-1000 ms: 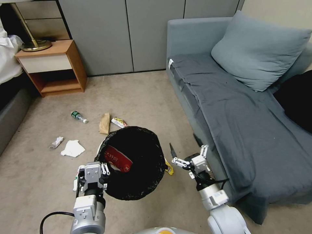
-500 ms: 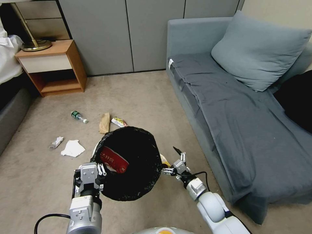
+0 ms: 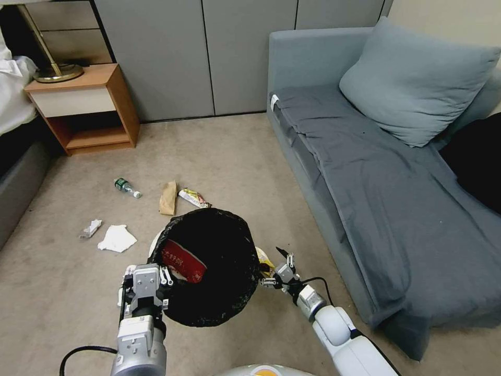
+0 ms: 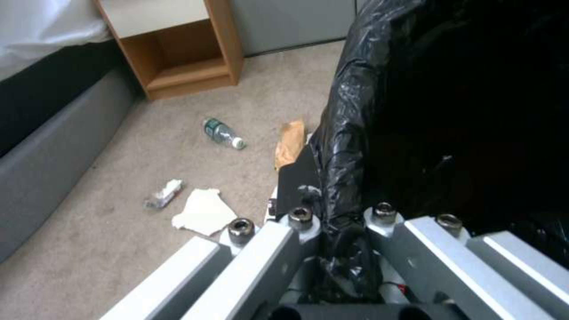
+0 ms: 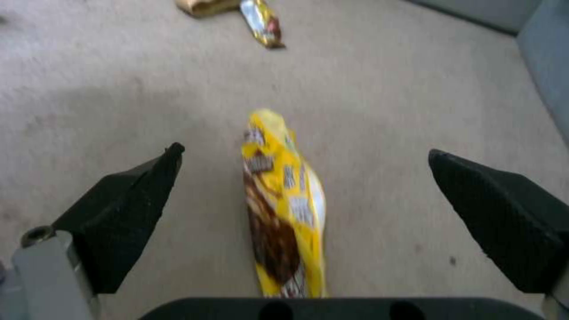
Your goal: Pick up the trash bin, then pick up the garbage from the floor and place it into the trash bin.
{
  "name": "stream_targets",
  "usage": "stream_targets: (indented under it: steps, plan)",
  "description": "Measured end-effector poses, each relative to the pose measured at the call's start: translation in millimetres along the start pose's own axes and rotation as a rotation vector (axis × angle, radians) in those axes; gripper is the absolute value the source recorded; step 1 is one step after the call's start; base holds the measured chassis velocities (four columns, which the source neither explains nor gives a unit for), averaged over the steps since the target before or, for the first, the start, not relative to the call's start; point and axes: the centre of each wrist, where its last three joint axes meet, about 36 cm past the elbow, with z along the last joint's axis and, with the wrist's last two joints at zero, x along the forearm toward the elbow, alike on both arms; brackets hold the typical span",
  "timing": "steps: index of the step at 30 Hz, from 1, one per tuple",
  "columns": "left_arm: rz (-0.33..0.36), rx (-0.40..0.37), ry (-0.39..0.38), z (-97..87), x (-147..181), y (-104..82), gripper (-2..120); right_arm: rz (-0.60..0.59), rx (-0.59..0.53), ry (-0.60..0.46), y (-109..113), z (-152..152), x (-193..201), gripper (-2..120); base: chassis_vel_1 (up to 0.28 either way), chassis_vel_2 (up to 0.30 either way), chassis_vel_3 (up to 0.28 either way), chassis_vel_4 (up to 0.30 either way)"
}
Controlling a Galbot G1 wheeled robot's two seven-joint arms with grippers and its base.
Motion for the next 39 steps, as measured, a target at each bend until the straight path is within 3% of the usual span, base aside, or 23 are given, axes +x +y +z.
stream_targets:
  steps: [14, 21, 39]
  plan:
    - [0.001, -0.001, -0.010, -4.2, 4, 0.9, 0, 0.022, -0.076, 0.095, -9, 27, -18, 100, 0.000, 0.000, 0.000, 0.000]
    - [0.006, -0.004, -0.012, -3.2, 7, -2.2, 0, 0.024, -0.107, 0.110, -8, 33, -28, 92, 0.000, 0.000, 0.000, 0.000]
    - [0.008, -0.010, -0.014, -3.4, 9, -3.2, 0, 0.023, -0.142, 0.145, 5, 51, -32, 28, 0.000, 0.000, 0.000, 0.000]
